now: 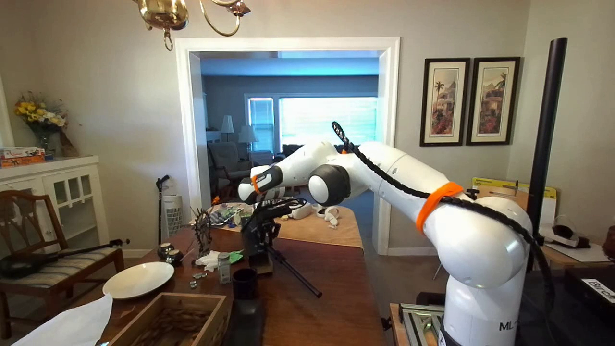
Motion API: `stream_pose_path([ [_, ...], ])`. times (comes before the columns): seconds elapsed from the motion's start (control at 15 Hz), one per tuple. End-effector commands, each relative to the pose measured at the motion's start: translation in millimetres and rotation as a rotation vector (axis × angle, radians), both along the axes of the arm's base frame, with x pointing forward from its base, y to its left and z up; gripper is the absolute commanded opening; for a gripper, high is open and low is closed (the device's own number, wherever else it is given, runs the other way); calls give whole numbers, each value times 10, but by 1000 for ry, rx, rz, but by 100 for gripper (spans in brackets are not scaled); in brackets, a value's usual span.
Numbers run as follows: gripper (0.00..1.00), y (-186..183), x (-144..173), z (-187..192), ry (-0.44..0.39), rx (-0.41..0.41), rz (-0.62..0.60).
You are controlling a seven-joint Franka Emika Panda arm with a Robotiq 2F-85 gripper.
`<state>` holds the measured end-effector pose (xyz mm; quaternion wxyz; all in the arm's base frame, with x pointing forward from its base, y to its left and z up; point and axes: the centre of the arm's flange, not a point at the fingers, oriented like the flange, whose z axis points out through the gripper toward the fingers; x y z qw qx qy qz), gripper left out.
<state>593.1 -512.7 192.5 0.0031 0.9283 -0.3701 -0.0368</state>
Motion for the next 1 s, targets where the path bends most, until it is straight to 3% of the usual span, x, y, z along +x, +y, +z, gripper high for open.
stream_pose_path([
  [0.0, 7, -111, 257, -12, -1, 61, -20],
  [0.2, 7, -97, 279, -26, 28, 99, -8],
  [0.27, 23, -91, 281, -31, 36, 104, -8],
  [0.4, 37, -97, 270, -28, 43, 110, -10],
  [0.47, 29, -102, 266, -35, 44, 111, -11],
  [0.67, 19, -112, 256, -44, 48, 110, -16],
  [0.8, 31, -119, 258, -62, 48, 108, -19],
  [0.87, 48, -121, 259, -58, 48, 107, -20],
  [0.93, 56, -116, 259, -55, 46, 105, -22],
])
